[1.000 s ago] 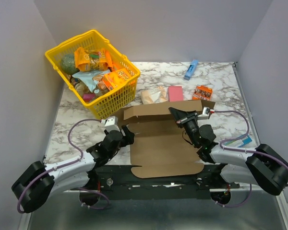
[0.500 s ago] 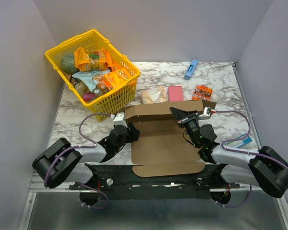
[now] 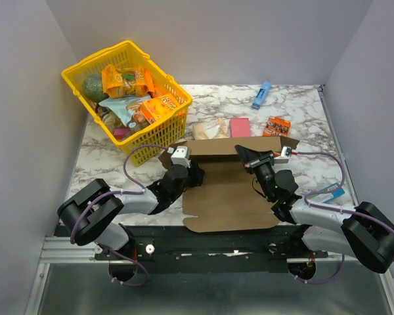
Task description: Fold the paper box
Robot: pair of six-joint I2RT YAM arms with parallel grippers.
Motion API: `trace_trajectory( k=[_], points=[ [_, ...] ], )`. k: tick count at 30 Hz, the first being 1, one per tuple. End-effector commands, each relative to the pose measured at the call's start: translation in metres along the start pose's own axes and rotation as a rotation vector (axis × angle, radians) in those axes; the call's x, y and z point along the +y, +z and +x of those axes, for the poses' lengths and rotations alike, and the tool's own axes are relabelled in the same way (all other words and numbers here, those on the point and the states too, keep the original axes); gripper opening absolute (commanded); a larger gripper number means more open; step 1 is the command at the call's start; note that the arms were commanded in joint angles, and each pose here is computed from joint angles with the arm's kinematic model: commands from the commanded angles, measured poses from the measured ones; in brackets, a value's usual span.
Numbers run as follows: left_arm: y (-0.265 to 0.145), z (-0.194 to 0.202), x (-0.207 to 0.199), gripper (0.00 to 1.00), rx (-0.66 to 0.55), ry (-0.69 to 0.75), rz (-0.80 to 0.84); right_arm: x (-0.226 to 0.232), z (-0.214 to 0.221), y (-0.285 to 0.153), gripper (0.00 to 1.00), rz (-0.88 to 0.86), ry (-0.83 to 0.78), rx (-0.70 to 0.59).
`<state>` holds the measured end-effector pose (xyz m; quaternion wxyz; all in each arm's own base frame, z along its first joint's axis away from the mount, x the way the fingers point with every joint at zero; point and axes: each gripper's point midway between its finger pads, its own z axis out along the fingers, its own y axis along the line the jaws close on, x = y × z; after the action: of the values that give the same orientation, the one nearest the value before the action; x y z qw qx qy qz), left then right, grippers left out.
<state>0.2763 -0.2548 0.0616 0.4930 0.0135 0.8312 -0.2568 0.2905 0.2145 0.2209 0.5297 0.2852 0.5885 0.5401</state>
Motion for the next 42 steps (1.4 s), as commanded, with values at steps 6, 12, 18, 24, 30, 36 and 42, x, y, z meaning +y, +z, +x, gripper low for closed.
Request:
trace_trajectory(
  k=[6, 12, 18, 24, 30, 36, 42],
  points=[
    [0.015, -0.005, -0.035, 0.61, -0.043, 0.076, 0.025, -0.027, 0.023, -0.005, 0.00, 0.073, -0.073, 0.097],
    [0.034, 0.013, -0.043, 0.61, -0.001, 0.093, 0.050, -0.029, 0.024, -0.006, 0.01, 0.087, -0.075, 0.102],
    [0.038, 0.041, -0.034, 0.61, 0.079, 0.076, 0.011, -0.033, 0.021, -0.007, 0.00, 0.109, -0.086, 0.091],
    [0.020, 0.029, -0.038, 0.76, 0.030, 0.082, 0.055, -0.033, 0.016, -0.008, 0.00, 0.120, -0.085, 0.076],
    [-0.019, -0.013, -0.055, 0.86, -0.013, 0.195, 0.153, -0.034, 0.004, -0.010, 0.00, 0.163, -0.088, 0.028],
    [-0.068, -0.010, -0.069, 0.86, 0.110, 0.308, 0.319, -0.037, -0.004, -0.012, 0.00, 0.202, -0.103, 0.001],
    [-0.117, -0.026, -0.076, 0.86, 0.166, 0.328, 0.411, -0.041, -0.004, -0.014, 0.01, 0.215, -0.101, 0.001]
  ],
)
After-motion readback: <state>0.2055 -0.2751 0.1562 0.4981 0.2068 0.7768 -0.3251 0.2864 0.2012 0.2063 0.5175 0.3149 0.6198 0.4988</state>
